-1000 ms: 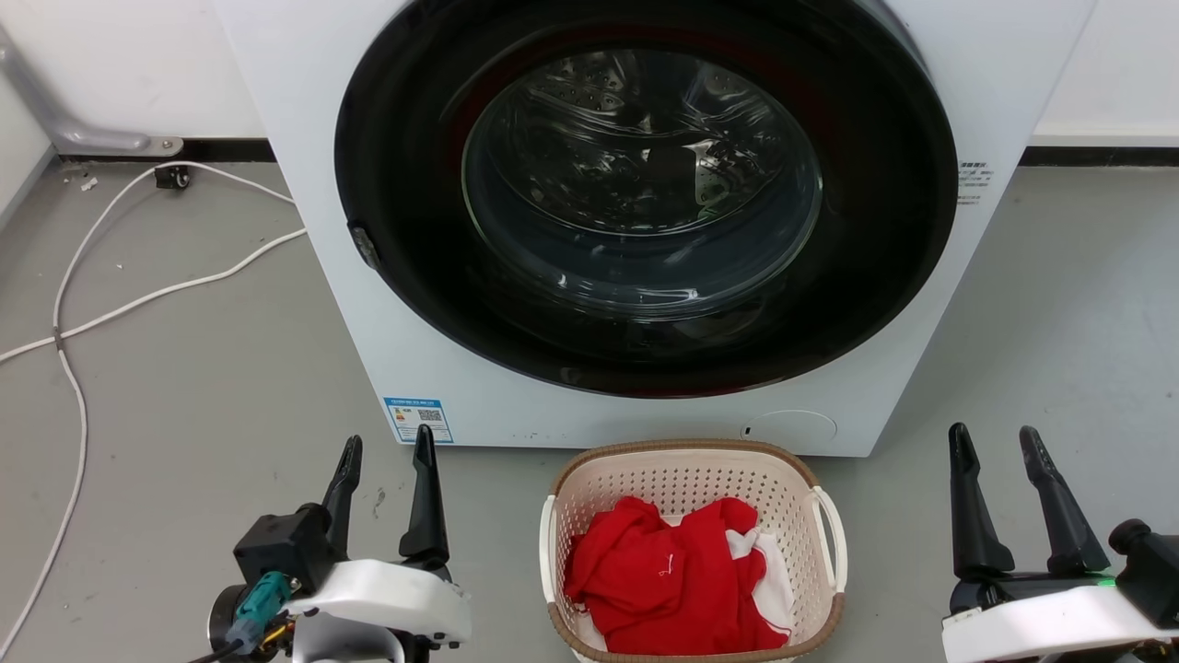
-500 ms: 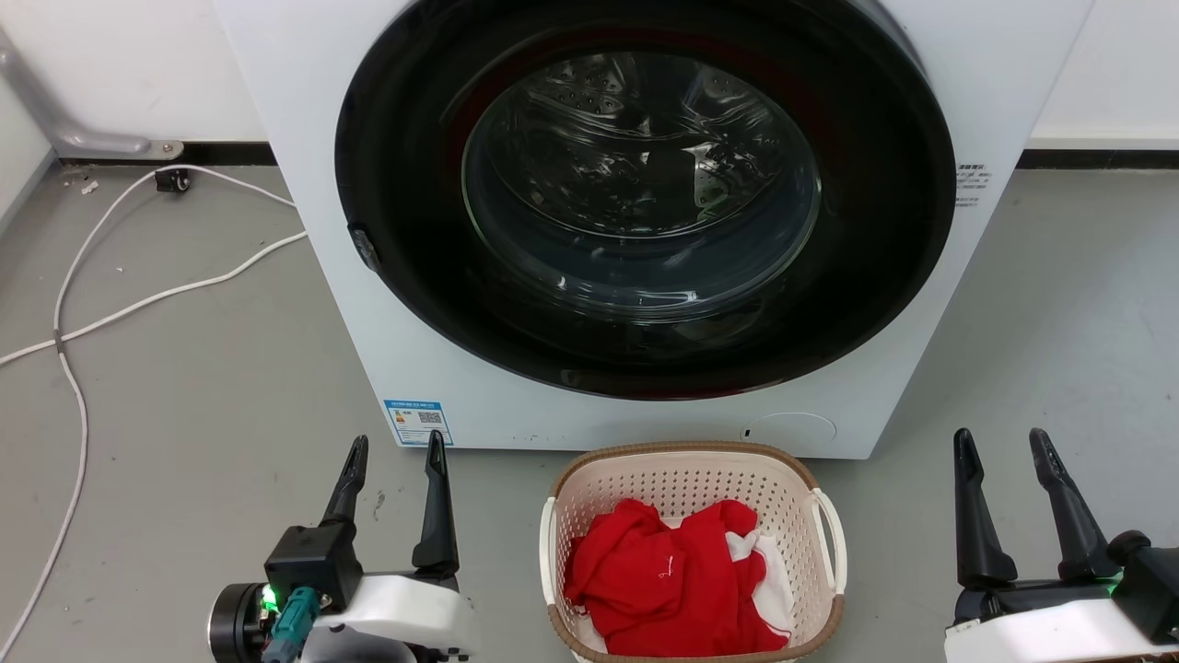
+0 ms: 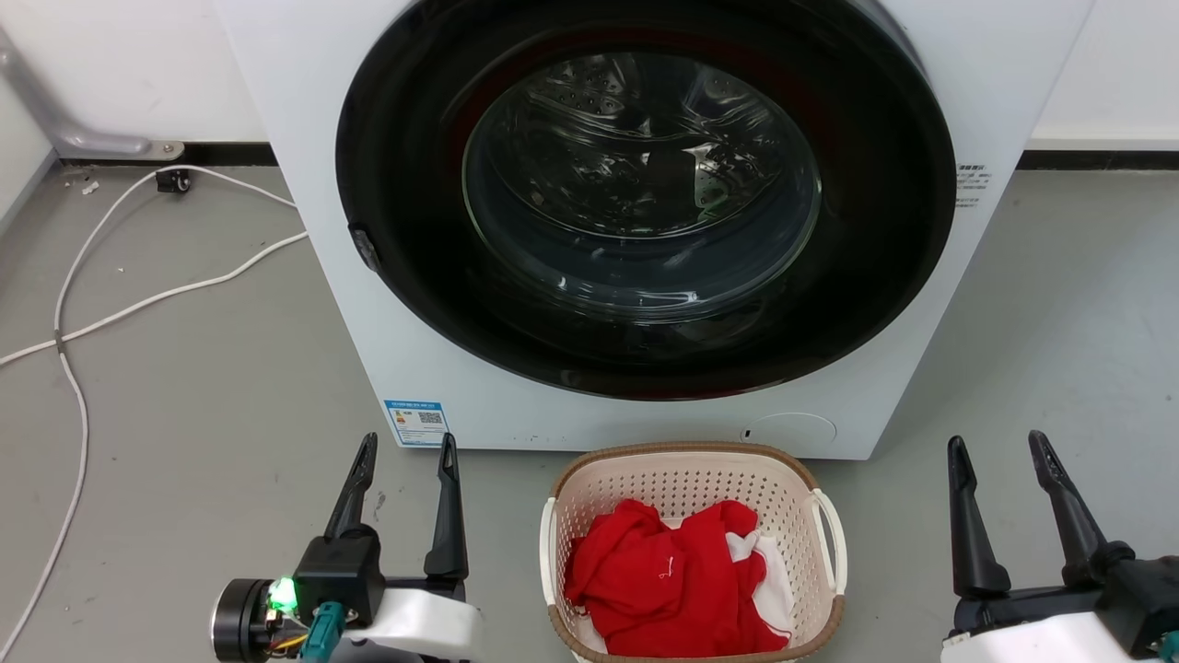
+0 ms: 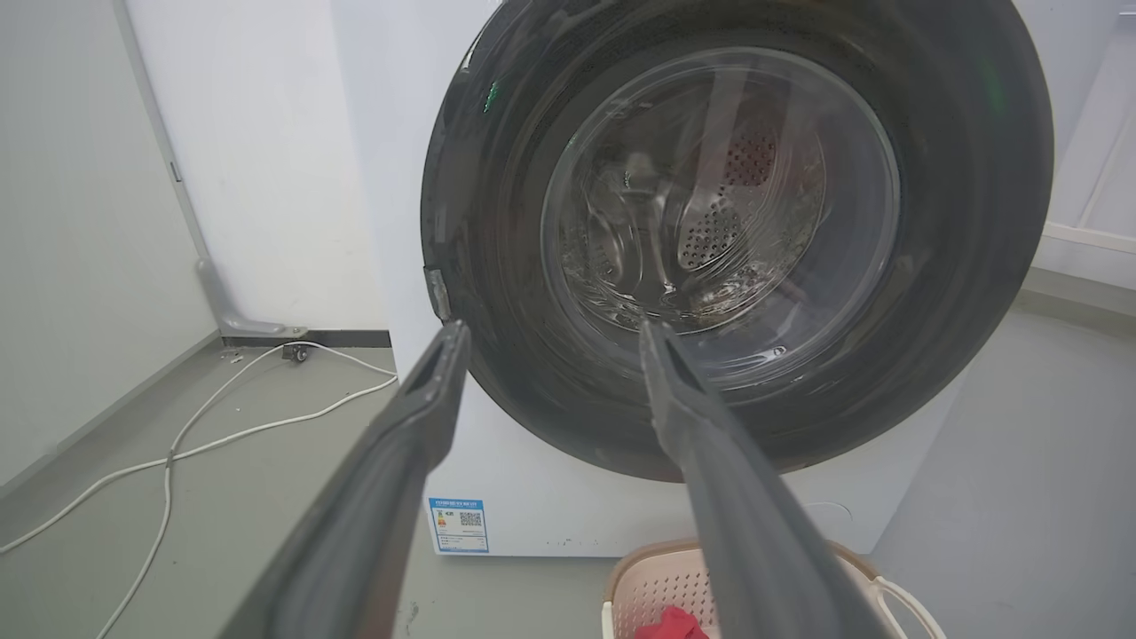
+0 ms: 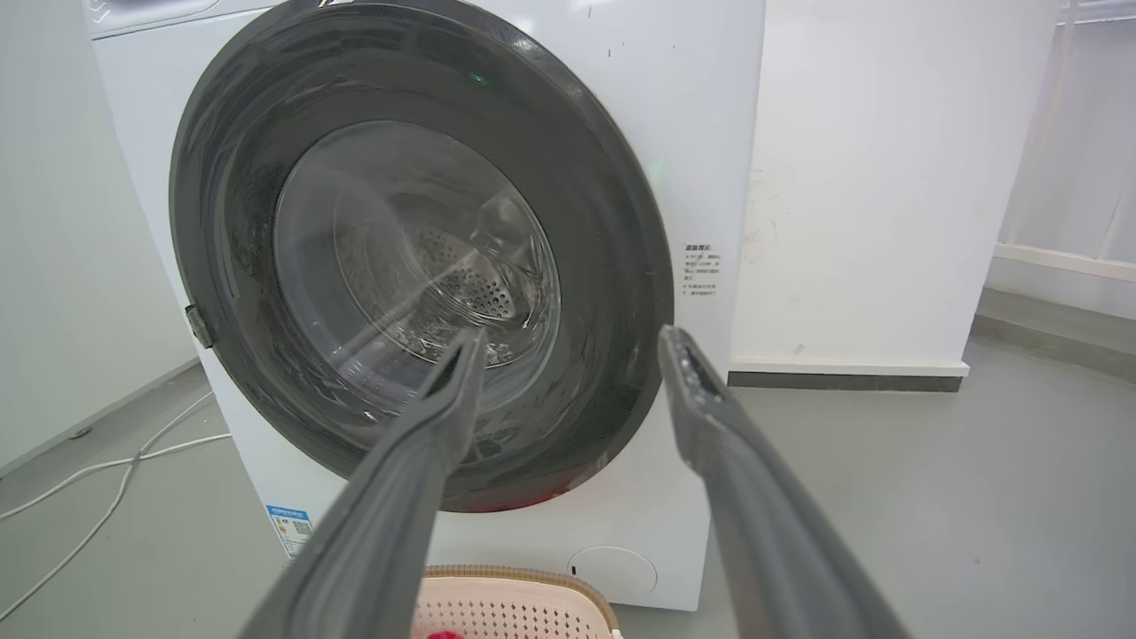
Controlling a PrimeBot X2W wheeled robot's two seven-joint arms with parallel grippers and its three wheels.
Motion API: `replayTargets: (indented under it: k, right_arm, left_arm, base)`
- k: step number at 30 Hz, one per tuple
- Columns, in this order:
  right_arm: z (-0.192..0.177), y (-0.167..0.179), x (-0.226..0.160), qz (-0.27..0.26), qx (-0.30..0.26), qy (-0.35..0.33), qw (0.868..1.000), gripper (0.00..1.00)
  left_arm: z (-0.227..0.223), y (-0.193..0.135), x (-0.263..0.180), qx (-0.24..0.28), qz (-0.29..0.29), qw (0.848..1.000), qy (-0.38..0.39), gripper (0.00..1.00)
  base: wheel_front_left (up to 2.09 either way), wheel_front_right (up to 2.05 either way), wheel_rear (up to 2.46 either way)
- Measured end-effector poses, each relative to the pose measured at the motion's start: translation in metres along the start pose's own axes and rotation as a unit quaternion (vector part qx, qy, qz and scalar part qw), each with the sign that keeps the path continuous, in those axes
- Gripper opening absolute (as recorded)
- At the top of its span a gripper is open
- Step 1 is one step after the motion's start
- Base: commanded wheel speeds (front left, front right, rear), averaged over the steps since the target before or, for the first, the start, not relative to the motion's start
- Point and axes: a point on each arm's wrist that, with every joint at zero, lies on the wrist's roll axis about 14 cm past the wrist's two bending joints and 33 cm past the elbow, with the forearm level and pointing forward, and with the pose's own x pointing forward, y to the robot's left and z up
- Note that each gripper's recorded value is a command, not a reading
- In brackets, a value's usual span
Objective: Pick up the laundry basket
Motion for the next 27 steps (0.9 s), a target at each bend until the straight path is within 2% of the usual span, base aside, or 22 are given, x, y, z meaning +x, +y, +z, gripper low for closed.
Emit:
replayTargets:
  k: [15,27]
  right_arm:
    - [0.0034,0.0052,-0.0029,0.012,-0.036,-0.009,0.999,1.00]
    - [-0.0017,-0.0002,-0.0039,0.001,-0.011,-0.002,1.000,1.00]
  left_arm:
    - [0.0041,-0.0026,-0.0028,0.031,-0.007,0.999,-0.016,1.00]
    - [0.0014,0.0014,-0.0033,0.026,-0.003,1.000,-0.012,1.00]
  base:
    - [0.00,0.00,0.00]
    - [0.00,0.00,0.00]
